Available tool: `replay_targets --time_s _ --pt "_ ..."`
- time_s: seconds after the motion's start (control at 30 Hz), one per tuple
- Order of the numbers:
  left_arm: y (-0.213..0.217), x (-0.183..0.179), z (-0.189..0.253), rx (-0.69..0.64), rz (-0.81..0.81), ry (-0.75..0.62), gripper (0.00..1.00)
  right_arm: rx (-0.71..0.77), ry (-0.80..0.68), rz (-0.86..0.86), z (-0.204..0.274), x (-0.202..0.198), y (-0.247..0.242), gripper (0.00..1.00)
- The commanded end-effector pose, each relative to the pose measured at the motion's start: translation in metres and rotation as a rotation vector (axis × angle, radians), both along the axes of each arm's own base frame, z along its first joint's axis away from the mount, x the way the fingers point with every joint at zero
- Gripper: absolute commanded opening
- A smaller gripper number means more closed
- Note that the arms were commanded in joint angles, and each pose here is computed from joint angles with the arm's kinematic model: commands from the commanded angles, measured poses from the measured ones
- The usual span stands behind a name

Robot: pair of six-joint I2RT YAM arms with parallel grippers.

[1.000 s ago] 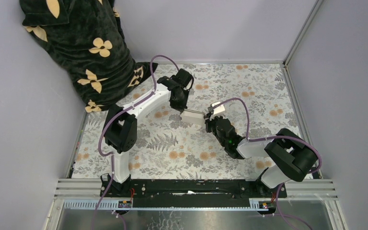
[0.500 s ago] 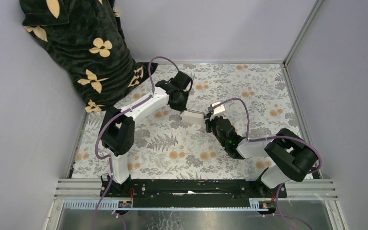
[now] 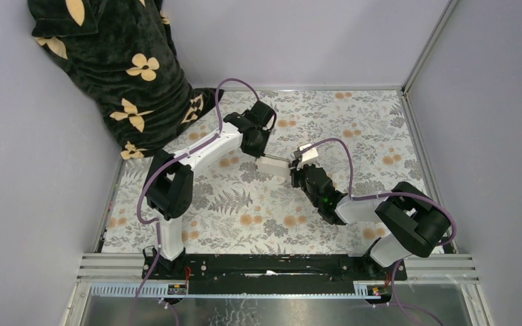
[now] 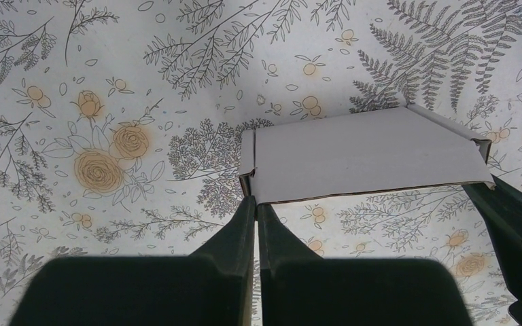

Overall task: Fold the paper box
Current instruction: Close the paper box at the center of the board.

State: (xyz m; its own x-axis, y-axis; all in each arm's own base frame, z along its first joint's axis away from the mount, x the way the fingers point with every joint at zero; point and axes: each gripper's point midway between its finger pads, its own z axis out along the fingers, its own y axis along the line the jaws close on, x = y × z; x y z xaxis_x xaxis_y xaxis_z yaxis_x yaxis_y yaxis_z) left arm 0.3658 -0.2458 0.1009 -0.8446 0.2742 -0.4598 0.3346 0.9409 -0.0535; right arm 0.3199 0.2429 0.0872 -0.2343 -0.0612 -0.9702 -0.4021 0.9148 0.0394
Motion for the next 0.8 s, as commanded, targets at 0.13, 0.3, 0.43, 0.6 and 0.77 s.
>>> replay_targets --time_s 0.13,0.3,0.43,0.6,0.77 --pt "0.0096 0.0036 -0.0043 0.078 -0.020 -0.003 0.05 -0.138 0.141 0.055 -0.0492 -0.0233 -0.0057 0.00" --pt "0.0124 0.0040 -0.0039 0.092 -0.023 -0.010 0.05 -0.138 0.140 0.053 -0.0487 -0.0229 -0.0056 0.00" --pt "0.0147 0.0047 -0.0030 0.106 -0.026 -0.020 0.05 -0.138 0.141 0.054 -0.0489 -0.0235 -0.0062 0.00" --pt "0.0162 0.0055 -0.0012 0.120 -0.021 -0.044 0.05 -0.140 0.142 0.055 -0.0492 -0.0240 -0.0058 0.00" --pt "0.0132 0.0025 -0.0033 0.124 -0.026 -0.074 0.05 -0.142 0.143 0.055 -0.0497 -0.0237 -0.0056 0.00"
